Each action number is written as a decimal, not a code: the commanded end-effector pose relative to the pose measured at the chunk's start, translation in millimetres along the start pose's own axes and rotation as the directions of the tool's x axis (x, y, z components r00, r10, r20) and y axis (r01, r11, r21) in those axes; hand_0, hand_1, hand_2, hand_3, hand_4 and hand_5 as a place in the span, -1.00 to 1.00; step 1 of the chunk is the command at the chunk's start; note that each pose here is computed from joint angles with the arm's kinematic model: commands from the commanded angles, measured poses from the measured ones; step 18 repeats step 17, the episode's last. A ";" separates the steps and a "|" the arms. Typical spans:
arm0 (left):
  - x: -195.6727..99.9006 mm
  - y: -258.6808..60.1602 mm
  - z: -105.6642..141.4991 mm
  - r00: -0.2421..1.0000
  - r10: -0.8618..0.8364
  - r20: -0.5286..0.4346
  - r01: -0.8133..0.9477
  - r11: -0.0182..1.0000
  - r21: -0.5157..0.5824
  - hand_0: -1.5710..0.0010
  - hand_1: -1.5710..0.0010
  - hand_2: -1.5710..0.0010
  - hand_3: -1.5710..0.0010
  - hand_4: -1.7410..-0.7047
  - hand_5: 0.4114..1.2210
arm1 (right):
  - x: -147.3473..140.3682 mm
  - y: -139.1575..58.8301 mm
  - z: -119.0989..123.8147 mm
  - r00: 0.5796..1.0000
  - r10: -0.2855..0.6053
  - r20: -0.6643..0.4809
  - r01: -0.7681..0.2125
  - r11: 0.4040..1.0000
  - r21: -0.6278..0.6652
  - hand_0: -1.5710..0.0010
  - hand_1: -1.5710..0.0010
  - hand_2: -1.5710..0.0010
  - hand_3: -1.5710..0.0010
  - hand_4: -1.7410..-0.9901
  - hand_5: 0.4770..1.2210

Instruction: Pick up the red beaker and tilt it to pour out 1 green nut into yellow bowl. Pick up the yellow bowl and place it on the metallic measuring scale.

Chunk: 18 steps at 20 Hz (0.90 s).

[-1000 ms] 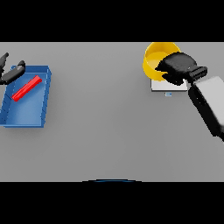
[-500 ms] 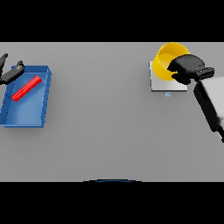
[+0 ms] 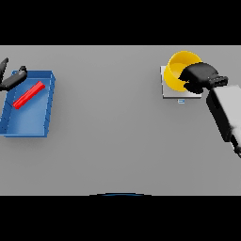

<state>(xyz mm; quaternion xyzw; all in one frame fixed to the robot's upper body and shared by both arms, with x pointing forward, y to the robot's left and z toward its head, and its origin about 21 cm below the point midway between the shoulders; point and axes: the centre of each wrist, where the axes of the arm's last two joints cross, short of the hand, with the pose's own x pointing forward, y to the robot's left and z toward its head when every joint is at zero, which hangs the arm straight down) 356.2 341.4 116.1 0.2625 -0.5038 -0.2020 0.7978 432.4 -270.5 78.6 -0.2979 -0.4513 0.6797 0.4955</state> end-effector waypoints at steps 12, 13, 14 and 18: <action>2.9 1.6 -1.6 1.000 0.014 0.018 -0.014 1.000 -0.001 1.00 1.00 1.00 1.00 0.75 -0.16 | -2.0 -5.8 0.9 0.997 -0.065 -0.030 0.066 0.996 0.060 0.75 0.75 0.80 0.83 -0.19 -0.09; 2.2 1.3 0.8 1.000 0.014 0.015 -0.014 1.000 -0.004 1.00 1.00 1.00 1.00 0.75 -0.16 | -3.3 -4.1 1.2 0.998 -0.061 -0.036 0.063 0.996 0.069 0.80 0.80 0.84 0.87 -0.15 -0.10; 0.3 -1.1 0.8 1.000 0.012 0.018 -0.012 1.000 -0.004 1.00 1.00 1.00 1.00 0.75 -0.15 | -4.2 -2.2 0.6 0.997 -0.059 -0.052 0.063 0.995 0.078 0.84 0.84 0.87 0.89 -0.11 -0.12; -0.9 -2.5 1.7 1.000 0.006 0.009 -0.006 1.000 -0.007 1.00 1.00 1.00 1.00 0.75 -0.14 | -1.8 -5.2 -1.1 0.997 -0.055 -0.047 0.059 0.995 0.086 0.92 0.92 0.94 0.94 -0.07 -0.19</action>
